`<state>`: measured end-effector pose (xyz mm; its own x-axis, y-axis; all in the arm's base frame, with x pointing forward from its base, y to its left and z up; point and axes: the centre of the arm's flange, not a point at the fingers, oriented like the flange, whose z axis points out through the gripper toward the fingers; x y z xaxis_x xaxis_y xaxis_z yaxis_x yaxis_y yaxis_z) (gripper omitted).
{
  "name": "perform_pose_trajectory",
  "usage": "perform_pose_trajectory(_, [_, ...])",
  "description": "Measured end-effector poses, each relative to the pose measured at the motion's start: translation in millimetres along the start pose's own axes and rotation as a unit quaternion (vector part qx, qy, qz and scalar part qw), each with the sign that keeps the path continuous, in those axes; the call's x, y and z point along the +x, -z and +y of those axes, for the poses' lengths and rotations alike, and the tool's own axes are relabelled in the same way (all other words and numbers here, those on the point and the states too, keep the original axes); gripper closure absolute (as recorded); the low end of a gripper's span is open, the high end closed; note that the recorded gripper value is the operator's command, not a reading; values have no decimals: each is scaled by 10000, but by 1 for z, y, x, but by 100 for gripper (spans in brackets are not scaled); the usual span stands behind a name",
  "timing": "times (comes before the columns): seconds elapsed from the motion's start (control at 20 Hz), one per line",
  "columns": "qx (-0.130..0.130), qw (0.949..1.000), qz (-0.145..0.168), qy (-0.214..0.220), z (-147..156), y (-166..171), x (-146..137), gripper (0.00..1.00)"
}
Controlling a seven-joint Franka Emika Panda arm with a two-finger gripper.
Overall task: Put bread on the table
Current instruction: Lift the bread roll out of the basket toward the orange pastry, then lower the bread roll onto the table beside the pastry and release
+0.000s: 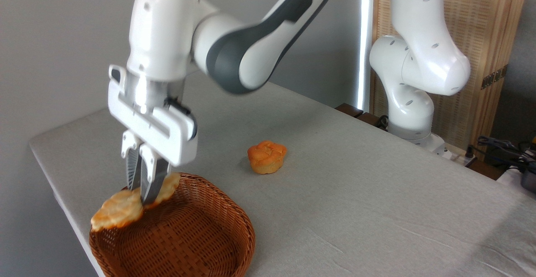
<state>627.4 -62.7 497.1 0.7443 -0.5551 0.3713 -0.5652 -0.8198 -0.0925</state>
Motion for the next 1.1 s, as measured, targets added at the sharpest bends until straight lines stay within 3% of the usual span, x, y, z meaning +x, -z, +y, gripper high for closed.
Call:
perform_pose_trajectory(0.1, [-57,9999,-98,6,1,33,-5,100])
perform_pose_trajectory(0.25, [-391,9975,-529,-267,20,73,-18,100])
perform_pose_trajectory(0.4, [-841,9875,-1047,-826,41,104,-43,99])
perform_pose_trajectory(0.55, [-1090,9801,-1286,-1044,45,124,-87,95])
perform_pose_trajectory(0.6, [-1157,9782,-1331,-1099,49,124,-101,87])
perform_pose_trajectory(0.65, [-1219,9761,-1374,-1161,55,123,-115,71])
perform_pose_trajectory(0.7, [-1263,9744,-1404,-1222,60,121,-125,54])
perform_pose_trajectory(0.75, [-1292,9730,-1425,-1272,65,121,-134,29])
perform_pose_trajectory(0.9, [-1295,9727,-1424,-1296,73,125,-146,0])
perform_pose_trajectory(1.1, [-1288,9726,-1431,-1305,74,125,-148,0])
